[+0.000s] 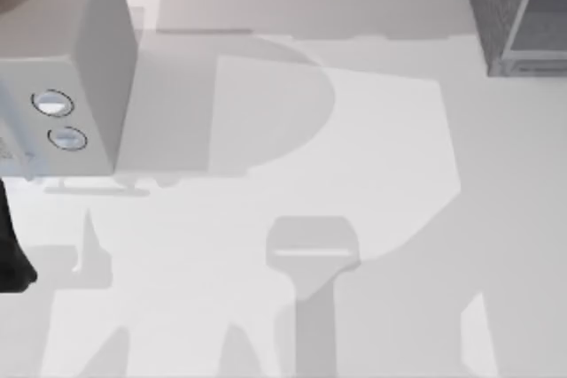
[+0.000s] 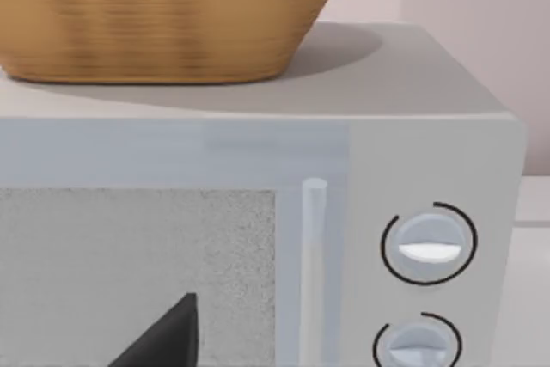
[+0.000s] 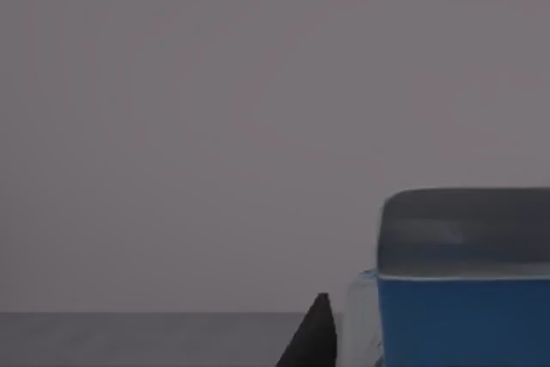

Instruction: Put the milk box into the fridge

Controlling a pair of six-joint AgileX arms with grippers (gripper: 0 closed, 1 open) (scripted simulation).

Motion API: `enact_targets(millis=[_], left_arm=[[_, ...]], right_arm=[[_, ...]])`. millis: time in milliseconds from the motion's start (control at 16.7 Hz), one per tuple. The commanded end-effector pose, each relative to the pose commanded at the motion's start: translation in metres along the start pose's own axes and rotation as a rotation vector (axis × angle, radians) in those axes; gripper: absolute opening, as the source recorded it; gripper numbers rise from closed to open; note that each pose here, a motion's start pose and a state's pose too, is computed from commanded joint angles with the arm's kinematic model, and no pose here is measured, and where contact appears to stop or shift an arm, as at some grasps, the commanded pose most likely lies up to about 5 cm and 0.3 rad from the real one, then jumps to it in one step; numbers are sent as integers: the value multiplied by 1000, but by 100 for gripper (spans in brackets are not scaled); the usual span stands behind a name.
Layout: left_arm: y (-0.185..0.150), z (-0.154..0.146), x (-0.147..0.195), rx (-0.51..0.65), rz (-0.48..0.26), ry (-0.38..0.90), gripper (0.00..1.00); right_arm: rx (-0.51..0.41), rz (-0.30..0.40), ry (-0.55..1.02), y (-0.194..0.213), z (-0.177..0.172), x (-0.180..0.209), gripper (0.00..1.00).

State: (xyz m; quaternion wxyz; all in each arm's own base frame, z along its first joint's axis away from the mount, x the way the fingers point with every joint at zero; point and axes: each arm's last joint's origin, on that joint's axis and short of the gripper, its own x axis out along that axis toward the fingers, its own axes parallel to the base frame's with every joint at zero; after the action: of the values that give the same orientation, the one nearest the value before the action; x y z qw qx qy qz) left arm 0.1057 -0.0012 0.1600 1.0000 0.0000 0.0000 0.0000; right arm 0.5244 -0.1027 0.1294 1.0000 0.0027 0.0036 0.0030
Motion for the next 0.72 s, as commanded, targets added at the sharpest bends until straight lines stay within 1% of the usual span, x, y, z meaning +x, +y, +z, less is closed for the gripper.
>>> enact_targets(millis=[60,720], left_arm=[[0,0,0,0,0,0,100],[0,0,0,0,0,0,100]], right_arm=[[0,0,0,0,0,0,0],[0,0,0,0,0,0,83]])
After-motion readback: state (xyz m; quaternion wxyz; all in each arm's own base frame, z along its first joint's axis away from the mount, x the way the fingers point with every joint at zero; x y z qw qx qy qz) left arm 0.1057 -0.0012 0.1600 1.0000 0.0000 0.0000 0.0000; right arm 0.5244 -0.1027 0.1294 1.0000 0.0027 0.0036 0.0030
